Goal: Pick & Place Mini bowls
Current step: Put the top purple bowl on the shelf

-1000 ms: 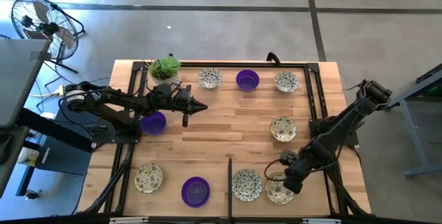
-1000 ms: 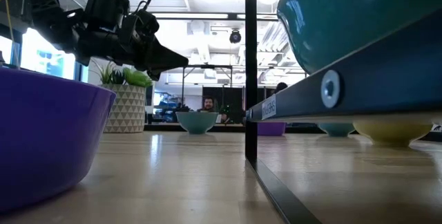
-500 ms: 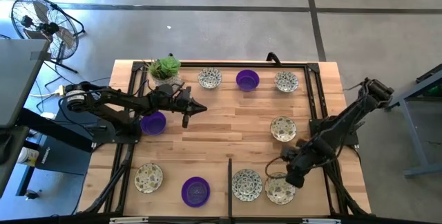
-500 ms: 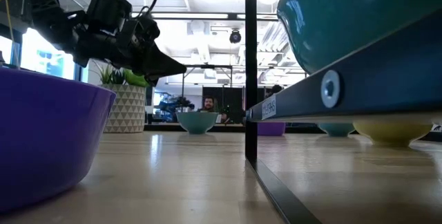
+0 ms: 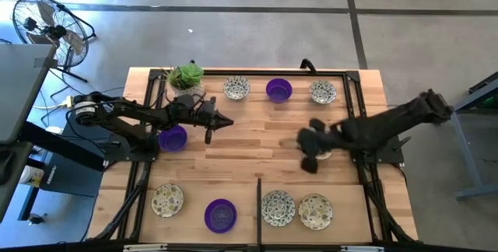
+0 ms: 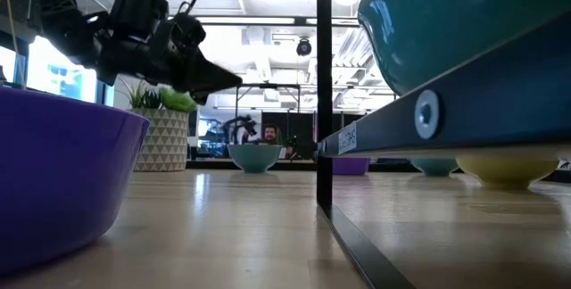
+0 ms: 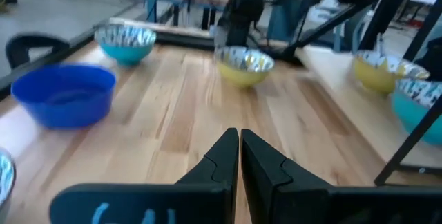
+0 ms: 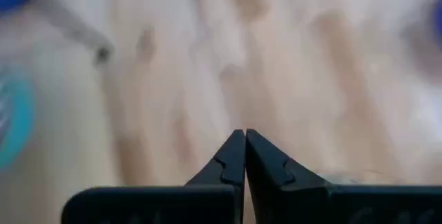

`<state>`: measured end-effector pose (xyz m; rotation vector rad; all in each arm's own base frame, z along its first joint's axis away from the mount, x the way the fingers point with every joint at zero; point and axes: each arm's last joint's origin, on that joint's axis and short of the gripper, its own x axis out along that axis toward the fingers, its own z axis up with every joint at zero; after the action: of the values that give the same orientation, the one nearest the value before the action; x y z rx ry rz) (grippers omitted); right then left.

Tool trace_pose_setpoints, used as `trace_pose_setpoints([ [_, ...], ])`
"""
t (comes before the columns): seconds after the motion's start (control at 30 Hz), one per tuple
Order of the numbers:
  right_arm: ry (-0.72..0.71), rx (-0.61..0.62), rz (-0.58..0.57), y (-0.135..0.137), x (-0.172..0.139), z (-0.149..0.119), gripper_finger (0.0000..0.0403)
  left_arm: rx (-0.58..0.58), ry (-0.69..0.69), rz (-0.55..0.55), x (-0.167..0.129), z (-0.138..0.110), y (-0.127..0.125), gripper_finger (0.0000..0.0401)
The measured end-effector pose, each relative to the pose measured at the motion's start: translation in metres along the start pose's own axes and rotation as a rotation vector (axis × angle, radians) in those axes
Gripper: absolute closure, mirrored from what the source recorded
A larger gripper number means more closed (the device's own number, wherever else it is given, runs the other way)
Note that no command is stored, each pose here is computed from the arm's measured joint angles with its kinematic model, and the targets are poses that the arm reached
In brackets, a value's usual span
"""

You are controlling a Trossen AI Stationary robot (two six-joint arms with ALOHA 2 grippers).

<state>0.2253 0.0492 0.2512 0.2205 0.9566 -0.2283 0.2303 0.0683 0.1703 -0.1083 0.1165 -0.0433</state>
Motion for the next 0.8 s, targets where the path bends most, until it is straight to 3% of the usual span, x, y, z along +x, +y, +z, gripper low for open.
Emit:
trace_pose_setpoints([
  [0.23,-0.159,0.142,-0.181,-0.072,0.012,0.040,0.0390,-0.012,-0.021,-0.003,0.000,0.002,0.000,0.0387],
  [0.5,-0.171,0.489,-0.366,-0.161,0.026,0.049,0.0296,-0.031,-0.022,-0.004,0.000,0.002,0.000,0.0387],
  [0.8,-0.157,0.807,-0.469,-0.206,0.061,0.044,0.0226,-0.030,-0.022,-0.004,0.000,0.002,0.000,0.0387],
])
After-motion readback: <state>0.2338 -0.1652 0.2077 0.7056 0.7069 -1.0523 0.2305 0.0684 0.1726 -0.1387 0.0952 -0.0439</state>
